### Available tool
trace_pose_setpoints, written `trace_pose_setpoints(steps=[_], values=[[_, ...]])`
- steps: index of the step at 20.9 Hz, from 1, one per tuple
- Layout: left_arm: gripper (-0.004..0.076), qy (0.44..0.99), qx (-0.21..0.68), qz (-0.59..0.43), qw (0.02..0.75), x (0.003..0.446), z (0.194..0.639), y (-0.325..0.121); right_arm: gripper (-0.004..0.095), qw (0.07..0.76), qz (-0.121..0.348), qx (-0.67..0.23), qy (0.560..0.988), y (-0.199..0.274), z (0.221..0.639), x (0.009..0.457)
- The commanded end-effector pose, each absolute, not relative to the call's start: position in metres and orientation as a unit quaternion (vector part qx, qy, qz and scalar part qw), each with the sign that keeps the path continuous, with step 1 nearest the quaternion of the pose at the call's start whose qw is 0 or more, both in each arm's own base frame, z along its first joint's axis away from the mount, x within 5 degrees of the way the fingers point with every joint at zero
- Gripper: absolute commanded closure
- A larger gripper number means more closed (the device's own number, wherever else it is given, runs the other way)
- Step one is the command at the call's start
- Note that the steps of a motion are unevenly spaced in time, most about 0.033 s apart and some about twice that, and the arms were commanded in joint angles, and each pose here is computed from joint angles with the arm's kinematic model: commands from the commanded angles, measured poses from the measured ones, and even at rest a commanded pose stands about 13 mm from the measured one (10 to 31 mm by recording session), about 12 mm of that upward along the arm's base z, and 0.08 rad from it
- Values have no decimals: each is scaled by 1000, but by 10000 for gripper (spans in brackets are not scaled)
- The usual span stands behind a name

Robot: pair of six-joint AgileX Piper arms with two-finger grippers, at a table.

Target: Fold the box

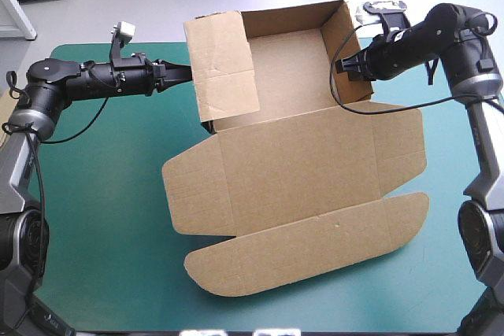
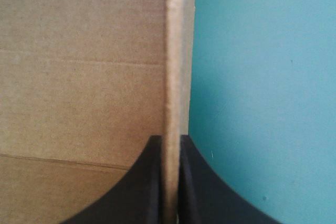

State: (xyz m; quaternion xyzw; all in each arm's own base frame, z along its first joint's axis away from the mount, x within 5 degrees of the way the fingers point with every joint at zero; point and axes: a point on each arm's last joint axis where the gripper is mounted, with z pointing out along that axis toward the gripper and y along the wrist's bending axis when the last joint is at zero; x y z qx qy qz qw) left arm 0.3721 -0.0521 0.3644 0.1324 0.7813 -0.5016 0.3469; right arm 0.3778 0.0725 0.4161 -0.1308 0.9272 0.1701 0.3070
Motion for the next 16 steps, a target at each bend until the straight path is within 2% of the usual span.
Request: trace_pose_setpoints(steps=[1, 6, 8, 10, 11, 14, 16], values=[[733, 738, 149, -538, 379, 354, 404, -59, 908, 331, 191, -139, 913, 80, 436, 366], [724, 727, 147, -569, 355, 350, 407, -61, 908, 325, 193, -136, 916, 81, 431, 370], [654, 727, 145, -572, 351, 349, 407, -61, 908, 325, 192, -135, 916, 80, 431, 370], [514, 729, 137, -576, 344, 349, 407, -61, 908, 325, 192, -135, 916, 80, 431, 370], [381, 729, 133, -579, 341, 349, 407, -61, 908, 324, 192, -135, 916, 80, 431, 370], [216, 729, 124, -584, 335, 349, 408, -62, 907, 321, 193, -134, 917, 81, 429, 372], [163, 731, 115, -589, 326, 349, 408, -62, 907, 316, 194, -133, 919, 84, 426, 373]])
